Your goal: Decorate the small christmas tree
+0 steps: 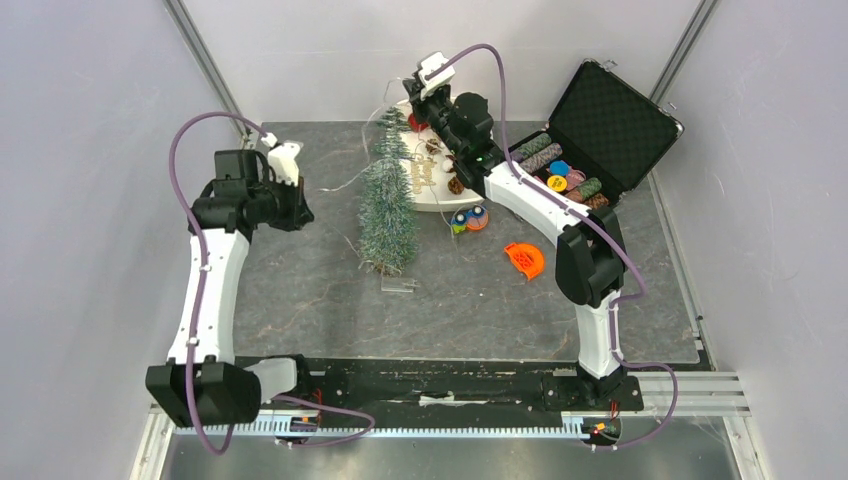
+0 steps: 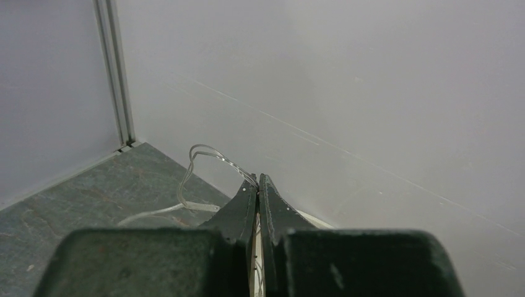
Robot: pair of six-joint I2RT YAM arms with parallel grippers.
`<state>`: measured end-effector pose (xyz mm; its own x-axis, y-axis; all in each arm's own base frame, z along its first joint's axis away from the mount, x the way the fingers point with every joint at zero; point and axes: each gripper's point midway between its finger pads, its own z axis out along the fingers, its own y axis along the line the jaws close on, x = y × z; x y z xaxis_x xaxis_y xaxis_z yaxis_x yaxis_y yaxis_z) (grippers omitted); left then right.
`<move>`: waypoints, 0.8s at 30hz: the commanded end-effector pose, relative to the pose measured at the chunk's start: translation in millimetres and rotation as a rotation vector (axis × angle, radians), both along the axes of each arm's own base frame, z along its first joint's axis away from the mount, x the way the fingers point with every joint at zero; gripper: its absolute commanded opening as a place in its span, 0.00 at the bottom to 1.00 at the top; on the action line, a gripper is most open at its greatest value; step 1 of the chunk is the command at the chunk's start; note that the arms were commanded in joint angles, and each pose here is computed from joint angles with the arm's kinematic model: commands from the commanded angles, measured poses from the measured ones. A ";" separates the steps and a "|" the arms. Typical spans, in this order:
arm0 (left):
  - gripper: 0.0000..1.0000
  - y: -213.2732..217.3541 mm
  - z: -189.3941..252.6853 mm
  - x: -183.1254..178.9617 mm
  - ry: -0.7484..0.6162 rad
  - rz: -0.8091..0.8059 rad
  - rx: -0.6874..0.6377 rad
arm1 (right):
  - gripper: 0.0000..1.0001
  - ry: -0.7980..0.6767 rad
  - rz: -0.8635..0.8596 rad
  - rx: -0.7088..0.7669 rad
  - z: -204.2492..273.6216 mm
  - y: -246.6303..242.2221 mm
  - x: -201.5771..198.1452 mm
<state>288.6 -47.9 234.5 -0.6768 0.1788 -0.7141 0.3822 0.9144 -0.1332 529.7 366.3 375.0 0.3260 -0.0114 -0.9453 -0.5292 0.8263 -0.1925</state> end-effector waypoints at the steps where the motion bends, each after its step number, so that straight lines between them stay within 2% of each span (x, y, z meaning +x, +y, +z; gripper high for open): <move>1: 0.02 -11.3 31.9 30.1 -0.126 -0.055 -0.094 | 0.00 -0.051 -0.121 0.023 27.0 -25.3 2.0; 4: 0.02 -22.4 30.2 38.8 -0.114 -0.104 -0.148 | 0.00 -0.057 -0.196 0.023 28.3 -46.3 0.1; 9: 0.02 -15.9 25.0 69.3 -0.110 -0.067 -0.138 | 0.00 -0.054 -0.293 0.016 34.4 -78.8 -5.7; 19: 0.02 -20.9 11.0 107.7 -0.078 -0.061 -0.149 | 0.00 -0.043 -0.388 -0.092 25.4 -107.2 -15.4; 22: 0.02 -27.5 -0.9 117.8 -0.051 -0.073 -0.131 | 0.00 -0.016 -0.379 -0.104 22.9 -102.7 -10.3; 24: 0.02 -30.8 -8.9 122.2 -0.027 -0.080 -0.138 | 0.00 -0.009 -0.301 -0.093 18.0 -85.5 -8.9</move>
